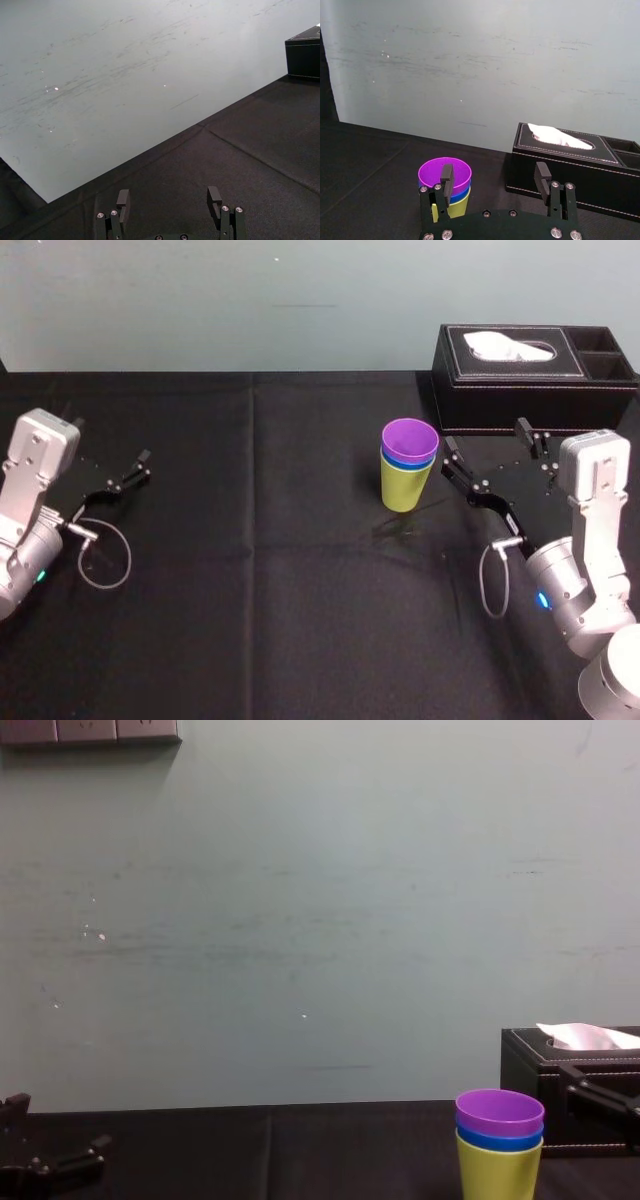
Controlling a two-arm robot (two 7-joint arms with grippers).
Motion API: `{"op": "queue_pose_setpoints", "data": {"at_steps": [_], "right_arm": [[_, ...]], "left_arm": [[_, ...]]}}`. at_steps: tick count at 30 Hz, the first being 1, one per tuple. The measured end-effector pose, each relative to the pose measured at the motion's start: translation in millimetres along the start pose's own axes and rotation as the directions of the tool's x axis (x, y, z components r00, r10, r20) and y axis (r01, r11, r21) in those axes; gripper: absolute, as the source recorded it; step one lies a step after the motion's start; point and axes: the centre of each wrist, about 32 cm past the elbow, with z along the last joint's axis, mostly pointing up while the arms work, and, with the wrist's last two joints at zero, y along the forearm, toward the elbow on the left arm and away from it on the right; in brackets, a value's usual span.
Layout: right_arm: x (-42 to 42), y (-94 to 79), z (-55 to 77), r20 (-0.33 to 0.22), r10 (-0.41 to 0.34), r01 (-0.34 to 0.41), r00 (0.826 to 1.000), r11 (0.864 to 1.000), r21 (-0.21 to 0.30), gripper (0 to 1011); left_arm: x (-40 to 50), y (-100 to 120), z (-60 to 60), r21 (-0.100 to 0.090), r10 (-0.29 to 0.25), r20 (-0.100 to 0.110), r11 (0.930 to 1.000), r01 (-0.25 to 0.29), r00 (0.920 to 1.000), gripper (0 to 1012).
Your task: Stack the three plastic cups sequentially using one hand.
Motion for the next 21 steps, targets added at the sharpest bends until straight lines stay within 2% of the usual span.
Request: {"op": "queue_pose_setpoints", "data": {"at_steps": [21], "right_arm": [[0.2,0.7,0.0,-0.003,0.002,-0.002,1.0,1.0,-0.002,1003]], "left_arm": [[0.0,0.0,0.0,0.0,0.0,0.0,1.0,0.0,1.0,1011]]}}
